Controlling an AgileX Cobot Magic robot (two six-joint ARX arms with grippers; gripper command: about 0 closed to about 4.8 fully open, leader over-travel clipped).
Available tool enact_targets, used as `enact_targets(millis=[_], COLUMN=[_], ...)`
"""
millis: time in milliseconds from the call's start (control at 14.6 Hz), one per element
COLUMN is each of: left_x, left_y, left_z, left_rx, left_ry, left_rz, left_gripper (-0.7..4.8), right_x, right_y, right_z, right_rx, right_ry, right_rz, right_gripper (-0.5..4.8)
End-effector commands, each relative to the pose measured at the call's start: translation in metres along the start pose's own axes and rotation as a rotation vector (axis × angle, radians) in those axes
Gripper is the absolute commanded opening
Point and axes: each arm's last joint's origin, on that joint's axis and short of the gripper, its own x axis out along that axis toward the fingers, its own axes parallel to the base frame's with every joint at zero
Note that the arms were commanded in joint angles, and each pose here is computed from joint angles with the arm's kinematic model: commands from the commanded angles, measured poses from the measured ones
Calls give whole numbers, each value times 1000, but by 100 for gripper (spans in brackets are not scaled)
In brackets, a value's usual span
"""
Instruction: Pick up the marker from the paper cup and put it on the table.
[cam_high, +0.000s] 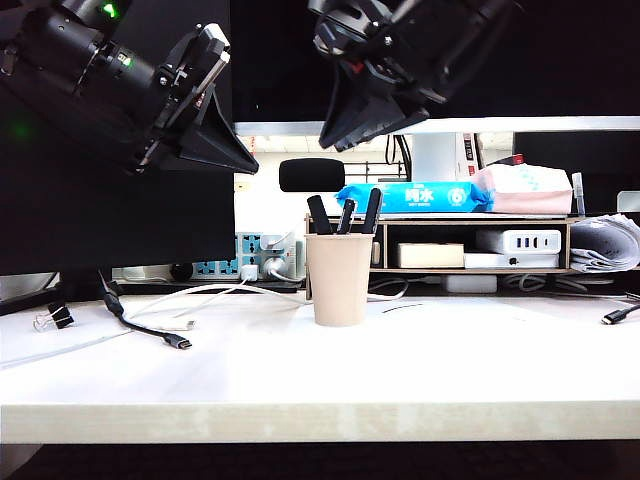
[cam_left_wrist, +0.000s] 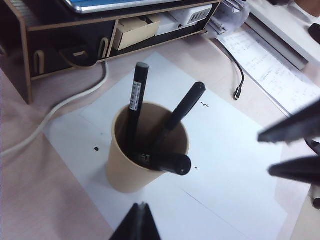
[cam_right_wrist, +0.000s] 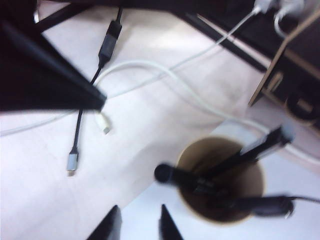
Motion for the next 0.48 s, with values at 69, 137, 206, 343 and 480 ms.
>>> enact_targets(millis=[69,137,206,343,480], left_x=[0,0,0,0,0], left_y=[-1,-1,-1,-1,-1], left_z=[2,1,1,1,1], left_rx=[5,3,3,3,1], left_ry=[-6,-3,-3,-4,-3], left_rz=[-8,-8,-8,-8,-13], left_gripper=[-5,-5,-5,-5,-5], right_x=[9,11,13,13,19], right_y=[-2,-2,-2,-2,-4], right_z=[0,-1,-2,-2,-1], right_rx=[-33,-32,-31,-41,-73], right_ry=[80,85,90,87,64], right_rz=[5,6,7,2,-3], right_gripper=[128,145,176,212,212])
